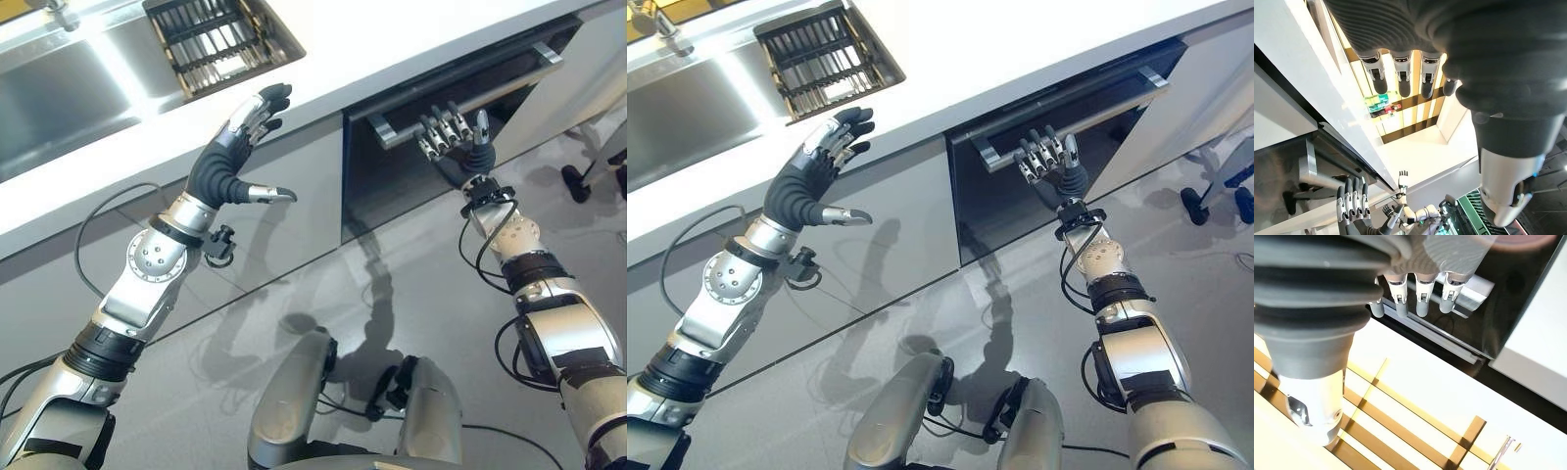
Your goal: Pick up plates and place into dishwasher.
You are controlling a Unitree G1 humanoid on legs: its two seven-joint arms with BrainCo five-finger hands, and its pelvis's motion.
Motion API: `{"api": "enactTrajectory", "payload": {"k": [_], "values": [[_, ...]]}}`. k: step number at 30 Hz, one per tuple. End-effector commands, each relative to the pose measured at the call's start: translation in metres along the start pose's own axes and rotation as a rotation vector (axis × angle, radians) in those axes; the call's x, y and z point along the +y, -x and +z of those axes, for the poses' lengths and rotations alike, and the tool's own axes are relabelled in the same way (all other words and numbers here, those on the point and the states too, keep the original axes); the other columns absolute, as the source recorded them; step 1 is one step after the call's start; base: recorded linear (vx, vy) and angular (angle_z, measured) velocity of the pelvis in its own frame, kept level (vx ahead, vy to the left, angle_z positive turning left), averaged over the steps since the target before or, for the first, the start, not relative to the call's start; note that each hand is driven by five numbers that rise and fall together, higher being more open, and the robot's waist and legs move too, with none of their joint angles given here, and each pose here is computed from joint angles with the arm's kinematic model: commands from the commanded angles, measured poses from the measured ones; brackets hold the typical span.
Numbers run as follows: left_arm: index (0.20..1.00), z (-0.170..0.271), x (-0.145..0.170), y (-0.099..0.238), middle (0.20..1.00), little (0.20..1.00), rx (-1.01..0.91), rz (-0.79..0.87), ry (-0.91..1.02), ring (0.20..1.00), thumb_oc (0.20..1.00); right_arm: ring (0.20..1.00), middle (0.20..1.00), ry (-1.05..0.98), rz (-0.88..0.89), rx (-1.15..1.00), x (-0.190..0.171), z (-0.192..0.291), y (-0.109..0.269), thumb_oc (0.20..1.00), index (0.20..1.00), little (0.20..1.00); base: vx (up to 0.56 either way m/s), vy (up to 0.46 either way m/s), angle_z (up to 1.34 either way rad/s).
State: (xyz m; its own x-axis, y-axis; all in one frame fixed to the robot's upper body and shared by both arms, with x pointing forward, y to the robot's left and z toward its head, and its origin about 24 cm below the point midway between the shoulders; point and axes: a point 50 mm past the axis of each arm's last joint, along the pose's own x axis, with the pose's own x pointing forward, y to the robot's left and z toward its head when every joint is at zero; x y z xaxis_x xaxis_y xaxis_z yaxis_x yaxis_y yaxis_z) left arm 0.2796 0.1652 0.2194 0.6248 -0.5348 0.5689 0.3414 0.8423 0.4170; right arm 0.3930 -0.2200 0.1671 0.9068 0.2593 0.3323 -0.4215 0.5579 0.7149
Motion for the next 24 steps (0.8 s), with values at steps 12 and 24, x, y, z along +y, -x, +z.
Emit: {"api": "enactTrajectory", "payload": {"k": [12,24], "values": [[1.0,-0.086,-0.073,0.053,1.0,1.0,0.357,-0.033,0.308,1.0,1.0,1.0,1.0,-0.083,-0.37,0.062,-0.052,-0.121,0.075,1.0,1.0,1.0,0.08,0.001,-0.02],[1.0,-0.157,-0.134,0.196,1.0,1.0,0.963,0.111,0.426,1.0,1.0,1.0,1.0,-0.048,-0.614,0.66,-0.072,-0.227,0.231,1.0,1.0,1.0,0.08,0.033,-0.11]]}}
